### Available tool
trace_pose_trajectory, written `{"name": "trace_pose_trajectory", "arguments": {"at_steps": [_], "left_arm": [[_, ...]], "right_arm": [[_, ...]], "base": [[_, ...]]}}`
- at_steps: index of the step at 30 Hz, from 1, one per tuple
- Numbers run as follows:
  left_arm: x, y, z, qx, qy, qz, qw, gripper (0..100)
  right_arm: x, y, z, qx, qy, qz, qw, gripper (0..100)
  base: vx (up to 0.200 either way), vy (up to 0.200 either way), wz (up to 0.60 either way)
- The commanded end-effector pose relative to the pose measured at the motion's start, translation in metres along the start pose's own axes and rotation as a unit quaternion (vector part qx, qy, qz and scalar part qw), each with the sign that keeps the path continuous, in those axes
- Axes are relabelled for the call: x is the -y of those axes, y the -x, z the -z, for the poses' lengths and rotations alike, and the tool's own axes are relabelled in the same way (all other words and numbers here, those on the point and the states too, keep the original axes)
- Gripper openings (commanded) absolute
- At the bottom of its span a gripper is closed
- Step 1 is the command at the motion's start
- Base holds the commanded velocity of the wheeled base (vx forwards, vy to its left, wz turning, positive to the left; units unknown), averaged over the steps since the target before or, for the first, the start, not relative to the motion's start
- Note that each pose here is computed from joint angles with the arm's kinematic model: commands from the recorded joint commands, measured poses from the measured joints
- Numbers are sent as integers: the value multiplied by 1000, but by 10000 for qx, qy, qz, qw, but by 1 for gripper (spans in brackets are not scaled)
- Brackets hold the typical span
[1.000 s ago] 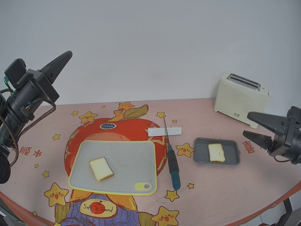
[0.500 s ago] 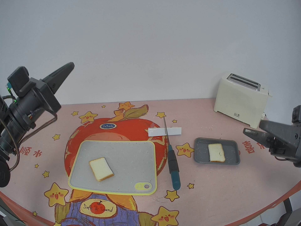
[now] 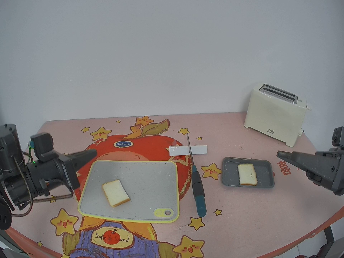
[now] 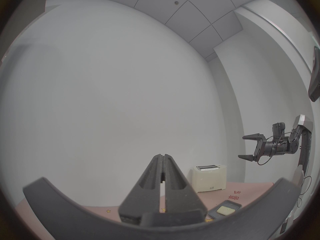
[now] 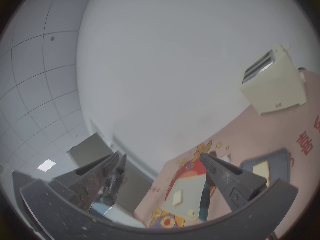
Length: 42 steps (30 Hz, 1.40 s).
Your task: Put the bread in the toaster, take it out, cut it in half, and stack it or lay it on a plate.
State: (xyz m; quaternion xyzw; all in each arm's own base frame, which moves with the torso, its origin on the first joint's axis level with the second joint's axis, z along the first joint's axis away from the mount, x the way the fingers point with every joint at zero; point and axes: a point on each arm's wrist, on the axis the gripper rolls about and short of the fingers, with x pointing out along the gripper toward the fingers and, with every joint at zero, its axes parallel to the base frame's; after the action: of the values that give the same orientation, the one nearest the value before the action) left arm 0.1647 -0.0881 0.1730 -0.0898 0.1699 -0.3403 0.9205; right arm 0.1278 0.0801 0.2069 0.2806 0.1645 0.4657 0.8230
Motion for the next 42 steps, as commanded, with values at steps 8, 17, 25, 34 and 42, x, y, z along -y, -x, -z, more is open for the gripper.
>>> {"name": "trace_pose_trajectory", "arguments": {"at_steps": [8,17,25,34,42], "left_arm": [[1,8,2,1,157,-40,9999,0],[2,8,-4,67,183,-55,9998,0],[5,12,-10,65,340,-47,9994,100],[3,13,-6,-459,873,-627,9932,100],[5,22,-4,-944,963,-833,9874,100]], "right_arm": [[1,0,1,-8,9,31,10000,100],[3,-1,2,-39,-7,54,10000,100],[4,-1,3,-65,-12,74,10000,100],[5,-1,5,-96,-17,88,9999,100],[5,-1,6,-112,25,99,9999,100]], "base": [[0,0,0],[0,0,0],[0,0,0],[0,0,0],[0,0,0]]}}
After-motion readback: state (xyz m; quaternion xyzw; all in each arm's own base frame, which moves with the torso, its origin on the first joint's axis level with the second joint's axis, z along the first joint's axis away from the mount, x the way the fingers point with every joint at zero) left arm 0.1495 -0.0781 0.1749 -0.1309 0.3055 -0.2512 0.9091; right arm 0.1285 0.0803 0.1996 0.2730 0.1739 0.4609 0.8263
